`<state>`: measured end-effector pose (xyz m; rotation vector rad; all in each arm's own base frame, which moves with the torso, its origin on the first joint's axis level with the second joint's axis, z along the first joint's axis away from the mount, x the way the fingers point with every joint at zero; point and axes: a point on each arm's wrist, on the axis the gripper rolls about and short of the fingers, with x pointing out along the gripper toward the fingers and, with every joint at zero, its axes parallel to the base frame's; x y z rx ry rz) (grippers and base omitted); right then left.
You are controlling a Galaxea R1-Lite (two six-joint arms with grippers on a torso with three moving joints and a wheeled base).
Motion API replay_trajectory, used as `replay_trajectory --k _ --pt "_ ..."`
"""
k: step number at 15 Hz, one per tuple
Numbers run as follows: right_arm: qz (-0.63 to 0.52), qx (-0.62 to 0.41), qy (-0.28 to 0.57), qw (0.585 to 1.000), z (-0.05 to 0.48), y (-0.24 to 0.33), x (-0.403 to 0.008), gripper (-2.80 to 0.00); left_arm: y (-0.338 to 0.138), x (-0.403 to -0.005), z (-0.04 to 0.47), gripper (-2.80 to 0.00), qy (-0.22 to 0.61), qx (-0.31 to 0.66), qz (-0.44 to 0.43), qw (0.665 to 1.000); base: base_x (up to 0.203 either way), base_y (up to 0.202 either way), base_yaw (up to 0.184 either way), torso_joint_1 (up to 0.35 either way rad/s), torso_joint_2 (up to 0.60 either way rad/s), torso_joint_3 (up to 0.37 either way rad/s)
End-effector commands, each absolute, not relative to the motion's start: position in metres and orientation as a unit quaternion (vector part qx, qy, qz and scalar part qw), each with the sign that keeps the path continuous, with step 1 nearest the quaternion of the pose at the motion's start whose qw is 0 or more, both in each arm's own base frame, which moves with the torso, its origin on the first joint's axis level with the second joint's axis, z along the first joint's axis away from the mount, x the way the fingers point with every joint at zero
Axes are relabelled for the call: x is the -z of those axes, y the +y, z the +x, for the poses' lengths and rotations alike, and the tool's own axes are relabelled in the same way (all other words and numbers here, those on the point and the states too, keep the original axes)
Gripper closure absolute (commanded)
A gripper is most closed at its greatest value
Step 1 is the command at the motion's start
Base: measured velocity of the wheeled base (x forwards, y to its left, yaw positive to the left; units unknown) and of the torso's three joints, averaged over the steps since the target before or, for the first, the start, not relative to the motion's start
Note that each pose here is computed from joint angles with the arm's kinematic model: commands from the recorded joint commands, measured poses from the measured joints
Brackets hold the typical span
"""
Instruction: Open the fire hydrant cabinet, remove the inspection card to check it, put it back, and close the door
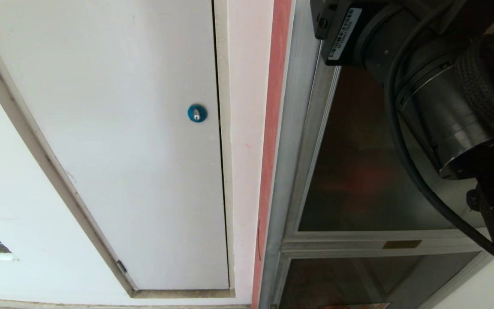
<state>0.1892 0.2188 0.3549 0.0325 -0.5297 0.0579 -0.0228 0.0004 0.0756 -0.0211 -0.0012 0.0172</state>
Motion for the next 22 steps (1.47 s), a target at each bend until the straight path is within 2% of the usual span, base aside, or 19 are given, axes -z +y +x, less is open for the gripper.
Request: replay_trajectory --k 1,10,11,22 --pt "0.016 -0.021 -0.265 0.964 0.194 0.219 -0.357 -2.80 0.000 -0.076 -0.023 0.00 -0.001 -0.008 -0.011 1.000 0.000 0.000 0.000 0.000 0.00 0.000" --pt "0.009 -0.013 -0.266 0.964 0.207 0.221 -0.360 -2.80 0.000 -0.076 -0.023 0.00 -0.001 -0.008 -0.011 1.000 0.000 0.000 0.000 0.000 0.00 0.000" --pt "0.008 -0.011 -0.266 0.964 0.207 0.221 -0.360 0.00 0.000 -0.076 -0.023 0.00 -0.001 -0.008 -0.011 1.000 0.000 0.000 0.000 0.000 0.00 0.000" --pt "0.009 -0.005 -0.269 0.963 0.210 0.218 -0.363 0.00 0.000 -0.076 -0.023 0.00 -0.001 -0.009 -0.011 1.000 0.000 0.000 0.000 0.000 0.00 0.000"
